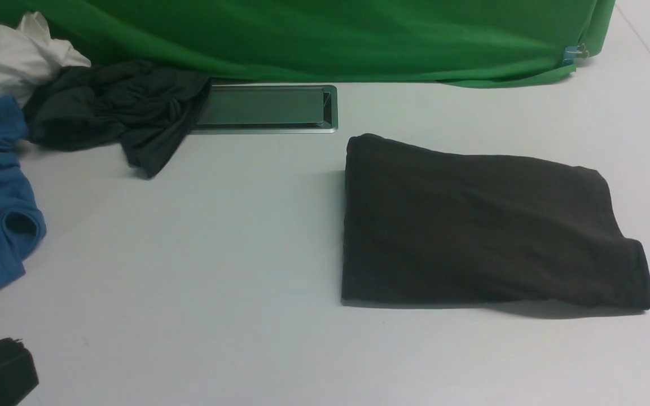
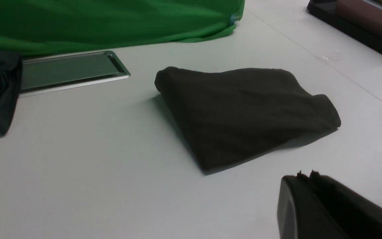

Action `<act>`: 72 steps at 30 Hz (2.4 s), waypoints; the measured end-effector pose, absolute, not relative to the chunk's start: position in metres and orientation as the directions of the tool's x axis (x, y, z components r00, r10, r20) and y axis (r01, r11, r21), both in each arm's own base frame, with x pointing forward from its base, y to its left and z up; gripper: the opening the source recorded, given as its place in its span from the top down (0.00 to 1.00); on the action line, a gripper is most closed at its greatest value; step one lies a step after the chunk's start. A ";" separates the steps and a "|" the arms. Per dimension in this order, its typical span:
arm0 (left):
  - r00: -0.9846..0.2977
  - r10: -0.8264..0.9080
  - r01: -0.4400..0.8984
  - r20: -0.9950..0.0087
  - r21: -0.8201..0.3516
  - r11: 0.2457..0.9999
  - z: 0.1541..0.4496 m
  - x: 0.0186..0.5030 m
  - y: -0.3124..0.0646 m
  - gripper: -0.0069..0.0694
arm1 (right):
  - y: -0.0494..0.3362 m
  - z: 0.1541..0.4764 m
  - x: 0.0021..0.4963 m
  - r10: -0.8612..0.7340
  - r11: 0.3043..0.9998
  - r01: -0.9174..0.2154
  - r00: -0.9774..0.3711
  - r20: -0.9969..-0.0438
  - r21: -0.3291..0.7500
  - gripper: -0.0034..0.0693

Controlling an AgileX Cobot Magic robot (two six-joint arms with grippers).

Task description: Fold a long-sleeved shirt on a white desktop.

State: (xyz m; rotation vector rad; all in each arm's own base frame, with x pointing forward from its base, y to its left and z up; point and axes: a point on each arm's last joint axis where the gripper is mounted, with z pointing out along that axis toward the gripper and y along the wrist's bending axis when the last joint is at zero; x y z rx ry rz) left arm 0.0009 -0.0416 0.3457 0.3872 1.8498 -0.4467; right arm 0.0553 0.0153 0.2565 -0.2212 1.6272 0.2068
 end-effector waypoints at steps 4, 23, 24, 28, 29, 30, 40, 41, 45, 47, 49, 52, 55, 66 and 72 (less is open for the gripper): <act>-0.306 0.049 0.472 -0.951 -0.107 0.875 0.345 0.001 -0.041 0.89 | 0.015 0.256 0.055 -0.018 0.964 -0.267 -0.065 -0.998 0.000 0.88; -0.045 -0.016 0.038 -0.999 -0.017 0.999 0.217 0.054 -0.002 0.89 | 0.015 0.256 0.055 -0.018 0.964 -0.267 -0.065 -0.998 0.000 0.80; -0.080 -0.049 0.034 -0.996 -0.052 0.998 0.206 0.055 -0.002 0.89 | 0.015 0.257 0.055 -0.018 0.964 -0.267 -0.064 -0.998 0.000 0.80; -0.206 -0.089 0.021 -0.975 -0.095 0.995 0.185 0.055 -0.003 0.89 | 0.015 0.257 0.055 -0.018 0.964 -0.267 -0.064 -0.998 0.000 0.79; -0.212 -0.095 0.019 -0.973 -0.101 0.995 0.185 0.055 -0.003 0.89 | 0.015 0.257 0.055 -0.018 0.964 -0.267 -0.064 -0.998 0.000 0.79; -0.211 -0.099 0.018 -0.972 -0.105 0.994 0.185 0.055 -0.003 0.89 | 0.015 0.257 0.055 -0.018 0.964 -0.267 -0.064 -0.998 0.000 0.78; -0.211 -0.102 0.017 -0.972 -0.108 0.994 0.185 0.055 -0.003 0.89 | 0.015 0.257 0.055 -0.018 0.964 -0.267 -0.064 -0.998 0.000 0.76; -0.211 -0.102 0.017 -0.972 -0.108 0.994 0.185 0.055 -0.003 0.89 | 0.015 0.257 0.055 -0.018 0.964 -0.267 -0.064 -0.998 0.000 0.75; -0.211 -0.102 0.017 -0.972 -0.108 0.994 0.185 0.055 -0.003 0.89 | 0.015 0.257 0.055 -0.018 0.964 -0.267 -0.064 -0.998 0.000 0.74; -0.211 -0.102 0.017 -0.972 -0.108 0.994 0.185 0.055 -0.003 0.89 | 0.015 0.257 0.055 -0.018 0.964 -0.267 -0.064 -0.998 0.000 0.74; -0.211 -0.102 0.017 -0.972 -0.108 0.994 0.185 0.055 -0.003 0.89 | 0.015 0.257 0.055 -0.018 0.964 -0.267 -0.064 -0.998 0.000 0.74; -0.211 -0.102 0.017 -0.972 -0.108 0.994 0.185 0.055 -0.003 0.89 | 0.015 0.257 0.055 -0.018 0.964 -0.267 -0.064 -0.998 0.000 0.73; -0.211 -0.102 0.017 -0.972 -0.108 0.994 0.185 0.055 -0.003 0.89 | 0.015 0.257 0.055 -0.018 0.964 -0.267 -0.064 -0.998 0.000 0.72; -0.211 -0.102 0.017 -0.972 -0.108 0.994 0.185 0.055 -0.003 0.89 | 0.005 0.259 0.051 -0.003 0.994 -0.107 -0.023 -1.000 0.000 0.69; -0.211 -0.102 0.017 -0.972 -0.108 0.994 0.185 0.055 -0.003 0.88 | -0.004 0.259 0.050 -0.032 0.996 0.082 -0.019 -0.999 -0.034 0.67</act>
